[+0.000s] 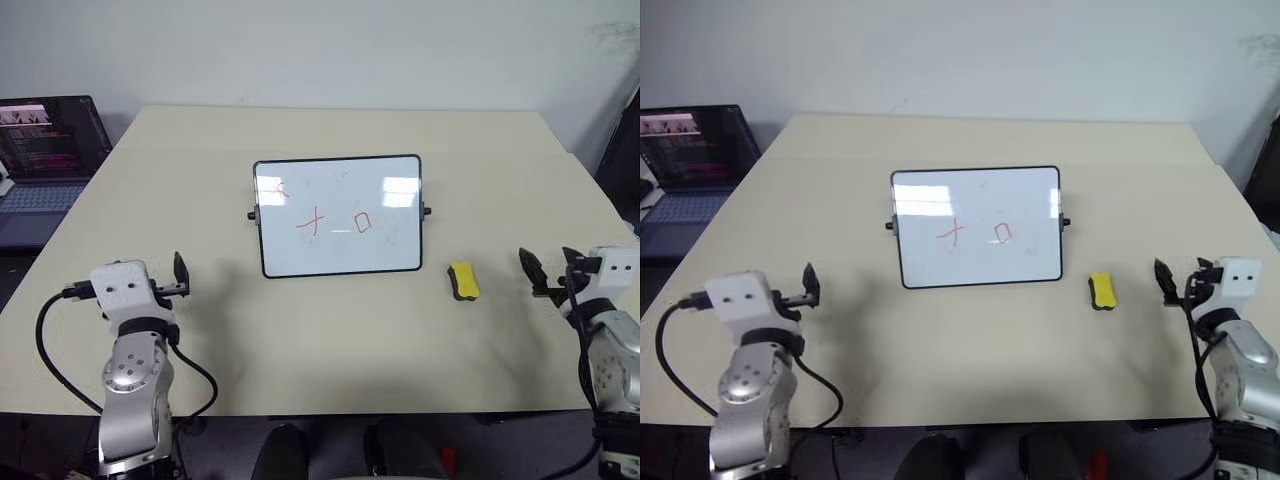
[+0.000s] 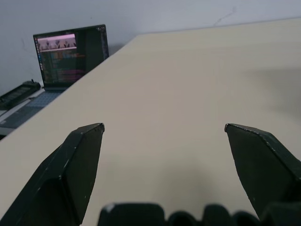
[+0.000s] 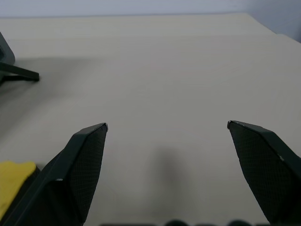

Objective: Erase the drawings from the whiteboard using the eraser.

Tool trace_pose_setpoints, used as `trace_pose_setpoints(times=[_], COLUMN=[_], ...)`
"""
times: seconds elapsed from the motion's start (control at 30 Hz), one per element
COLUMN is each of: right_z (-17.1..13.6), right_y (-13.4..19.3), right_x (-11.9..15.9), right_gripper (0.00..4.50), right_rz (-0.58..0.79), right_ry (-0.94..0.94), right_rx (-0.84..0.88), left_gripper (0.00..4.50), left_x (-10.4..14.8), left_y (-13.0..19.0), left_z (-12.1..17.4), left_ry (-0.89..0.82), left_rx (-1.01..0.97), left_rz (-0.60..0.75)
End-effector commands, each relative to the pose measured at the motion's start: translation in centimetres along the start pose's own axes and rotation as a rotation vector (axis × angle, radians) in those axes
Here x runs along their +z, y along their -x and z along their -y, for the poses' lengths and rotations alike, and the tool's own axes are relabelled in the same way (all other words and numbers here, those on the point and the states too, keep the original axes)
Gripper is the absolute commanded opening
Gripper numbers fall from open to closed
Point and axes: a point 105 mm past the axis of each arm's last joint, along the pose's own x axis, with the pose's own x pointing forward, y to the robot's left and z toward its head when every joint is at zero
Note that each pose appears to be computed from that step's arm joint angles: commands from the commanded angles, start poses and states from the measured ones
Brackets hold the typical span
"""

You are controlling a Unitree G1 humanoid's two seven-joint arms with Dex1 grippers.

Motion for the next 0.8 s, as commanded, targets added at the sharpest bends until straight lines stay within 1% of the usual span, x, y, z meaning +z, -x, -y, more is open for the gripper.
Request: trace_pose_setpoints(times=[0.03,0.1,0.27,0.33,0.43,0.53,0.63,0.73,0.8], right_z=[1.5,1.8,1.3,1.3,-0.8,-2.8,-4.4,-5.7,-6.8], right_y=[0.5,0.6,0.8,1.0,0.8,0.9,1.6,2.9,3.8], right_x=[2.0,1.7,3.9,4.7,5.2,5.2,5.5,5.4,5.3], right_gripper=[4.46,4.46,4.46,4.46,4.46,4.46,4.46,4.46,4.46], right_rz=[0.046,0.033,0.074,0.094,0.101,0.080,0.053,-0.007,-0.033], right_ry=[0.038,0.034,0.049,0.035,-0.020,-0.058,-0.093,-0.090,-0.067], right_rx=[-0.036,-0.056,-0.009,-0.009,0.058,0.141,0.165,0.176,0.181], left_gripper=[4.50,4.50,4.50,4.50,4.50,4.50,4.50,4.50,4.50], left_x=[0.7,0.4,1.0,1.9,4.3,7.2,9.4,10.6,10.7], left_y=[0.1,0.2,-0.1,-0.4,-1.1,-1.6,-1.5,-0.8,0.1], left_z=[0.1,0.1,0.6,0.4,-0.1,1.2,4.2,7.6,9.3], left_ry=[-0.010,-0.008,-0.006,-0.002,0.013,0.007,0.031,0.029,0.024], left_rx=[0.018,0.038,-0.011,-0.020,-0.066,-0.251,-0.548,-0.855,-1.044], left_rz=[0.047,0.030,0.042,0.074,0.142,0.216,0.240,0.209,0.176])
